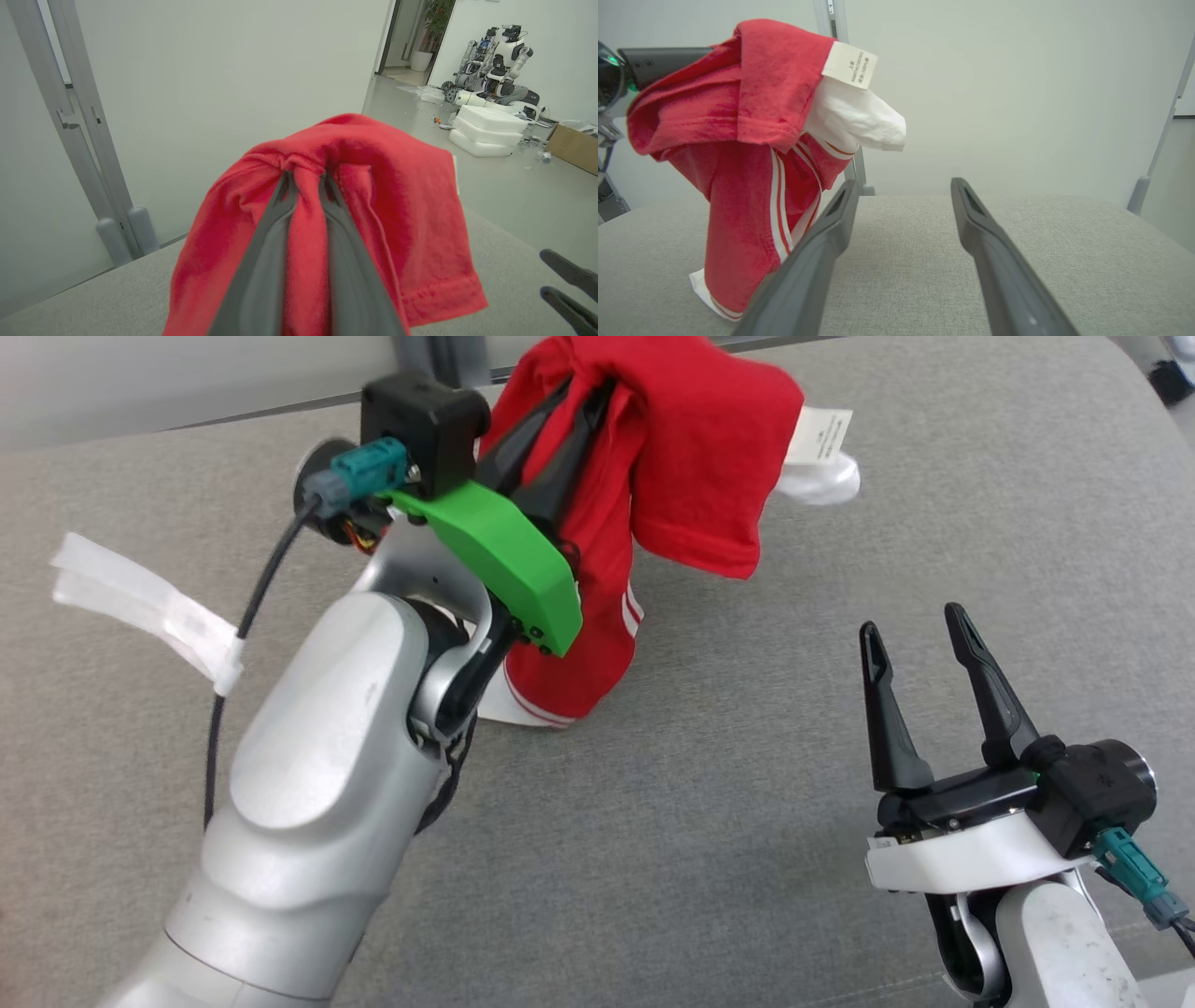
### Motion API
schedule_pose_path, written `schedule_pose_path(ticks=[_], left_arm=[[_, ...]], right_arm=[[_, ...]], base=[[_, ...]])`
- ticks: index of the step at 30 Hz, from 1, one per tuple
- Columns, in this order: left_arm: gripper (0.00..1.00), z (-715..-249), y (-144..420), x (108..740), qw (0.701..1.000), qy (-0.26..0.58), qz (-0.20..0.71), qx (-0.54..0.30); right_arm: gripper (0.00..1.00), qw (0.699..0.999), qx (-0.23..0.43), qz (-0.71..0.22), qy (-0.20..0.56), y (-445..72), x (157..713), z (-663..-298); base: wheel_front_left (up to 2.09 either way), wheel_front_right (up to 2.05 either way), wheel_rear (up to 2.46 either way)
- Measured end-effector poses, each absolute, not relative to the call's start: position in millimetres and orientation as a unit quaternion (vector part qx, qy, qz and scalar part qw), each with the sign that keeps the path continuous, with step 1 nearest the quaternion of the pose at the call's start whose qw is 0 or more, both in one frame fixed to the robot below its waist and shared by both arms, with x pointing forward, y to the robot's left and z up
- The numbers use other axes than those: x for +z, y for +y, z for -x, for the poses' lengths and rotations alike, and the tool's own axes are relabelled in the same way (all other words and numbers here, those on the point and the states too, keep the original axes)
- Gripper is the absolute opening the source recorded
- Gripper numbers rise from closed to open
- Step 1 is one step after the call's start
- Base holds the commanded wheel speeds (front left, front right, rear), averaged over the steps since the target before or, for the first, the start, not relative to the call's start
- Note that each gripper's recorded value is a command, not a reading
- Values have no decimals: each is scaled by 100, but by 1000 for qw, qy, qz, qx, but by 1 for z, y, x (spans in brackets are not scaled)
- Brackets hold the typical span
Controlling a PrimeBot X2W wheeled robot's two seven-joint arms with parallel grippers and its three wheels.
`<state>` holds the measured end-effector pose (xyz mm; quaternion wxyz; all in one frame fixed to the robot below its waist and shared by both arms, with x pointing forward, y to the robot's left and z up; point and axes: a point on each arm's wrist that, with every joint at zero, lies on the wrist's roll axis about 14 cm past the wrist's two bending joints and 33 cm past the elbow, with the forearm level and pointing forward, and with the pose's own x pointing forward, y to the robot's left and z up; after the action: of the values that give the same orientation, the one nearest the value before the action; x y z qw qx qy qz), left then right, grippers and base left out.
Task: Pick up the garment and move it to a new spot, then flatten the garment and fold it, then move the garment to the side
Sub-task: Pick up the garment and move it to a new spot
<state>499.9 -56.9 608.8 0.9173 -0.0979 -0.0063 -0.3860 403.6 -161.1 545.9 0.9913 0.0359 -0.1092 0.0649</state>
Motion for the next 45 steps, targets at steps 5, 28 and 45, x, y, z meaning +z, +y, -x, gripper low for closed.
schedule_pose_path(ticks=[5, 28, 45], left_arm=[[0, -492, -84, 535, 906, 71, 118, -400], [100, -460, -26, 466, 956, 57, 118, -263], [100, -337, 158, 529, 995, -74, 61, -1]], right_arm=[[100, 994, 36, -31, -99, -180, 540, -400], [100, 997, 33, -30, -57, -177, 516, -376], [100, 985, 139, -23, -96, -110, 542, -351]], base=[[0, 0, 0], [0, 0, 0], [0, 0, 0]])
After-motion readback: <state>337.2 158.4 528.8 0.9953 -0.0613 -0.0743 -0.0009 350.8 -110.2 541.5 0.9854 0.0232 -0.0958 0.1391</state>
